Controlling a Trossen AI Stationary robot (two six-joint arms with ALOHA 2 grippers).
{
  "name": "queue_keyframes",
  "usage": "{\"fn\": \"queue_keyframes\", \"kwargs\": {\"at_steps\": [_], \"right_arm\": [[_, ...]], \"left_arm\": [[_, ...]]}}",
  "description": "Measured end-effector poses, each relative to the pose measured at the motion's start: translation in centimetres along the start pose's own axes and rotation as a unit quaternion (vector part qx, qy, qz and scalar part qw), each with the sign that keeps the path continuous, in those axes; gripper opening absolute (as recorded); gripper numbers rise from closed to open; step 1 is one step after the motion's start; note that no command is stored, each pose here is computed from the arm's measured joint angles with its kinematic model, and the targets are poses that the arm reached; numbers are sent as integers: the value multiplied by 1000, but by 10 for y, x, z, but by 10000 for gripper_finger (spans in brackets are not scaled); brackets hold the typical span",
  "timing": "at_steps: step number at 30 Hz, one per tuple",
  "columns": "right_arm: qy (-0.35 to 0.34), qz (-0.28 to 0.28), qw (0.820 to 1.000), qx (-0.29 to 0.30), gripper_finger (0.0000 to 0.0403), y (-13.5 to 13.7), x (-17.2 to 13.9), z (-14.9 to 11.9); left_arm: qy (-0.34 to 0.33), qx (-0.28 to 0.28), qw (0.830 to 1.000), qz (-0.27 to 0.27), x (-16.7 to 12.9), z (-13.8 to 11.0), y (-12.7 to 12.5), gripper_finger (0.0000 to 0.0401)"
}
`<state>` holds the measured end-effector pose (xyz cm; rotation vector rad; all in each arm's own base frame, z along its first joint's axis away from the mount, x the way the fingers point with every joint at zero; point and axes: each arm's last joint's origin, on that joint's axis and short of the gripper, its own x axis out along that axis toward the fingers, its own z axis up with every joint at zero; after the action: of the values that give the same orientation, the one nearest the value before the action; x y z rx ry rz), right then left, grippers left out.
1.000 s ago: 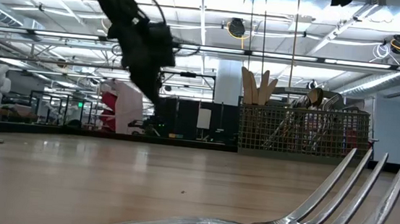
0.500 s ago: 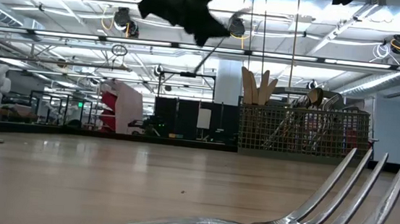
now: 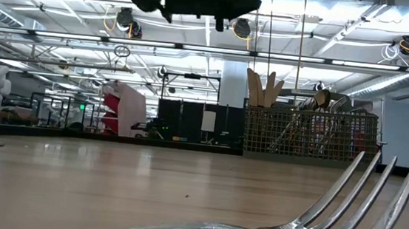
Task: Sort silverware
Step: Put the silver spoon into the silverware basket
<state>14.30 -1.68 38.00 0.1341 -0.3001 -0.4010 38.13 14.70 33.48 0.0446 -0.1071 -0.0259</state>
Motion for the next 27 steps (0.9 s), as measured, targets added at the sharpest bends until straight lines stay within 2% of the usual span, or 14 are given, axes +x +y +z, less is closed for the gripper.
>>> {"fn": "queue_keyframes", "kwargs": {"at_steps": [4,9,14,18,22,27], "right_arm": [[-9,-3,1000,-11,151,0,-1,2],[-6,-39,999,-15,151,-4,-4,3],[0,-41,998,-37,151,-6,-10,5],[15,-60,997,-55,151,-9,-16,4],[13,-64,996,-55,151,-10,-17,5],[13,-64,996,-66,151,-10,-18,5]], "left_arm": [[-47,-27,998,3,21,-5,10,14],[-72,-67,995,-1,59,-8,27,14],[-100,-56,993,-6,98,-16,42,14],[-114,-41,993,-9,124,-32,49,14],[-119,-14,992,29,142,-55,55,13],[-117,-24,990,74,157,-83,60,13]]}}
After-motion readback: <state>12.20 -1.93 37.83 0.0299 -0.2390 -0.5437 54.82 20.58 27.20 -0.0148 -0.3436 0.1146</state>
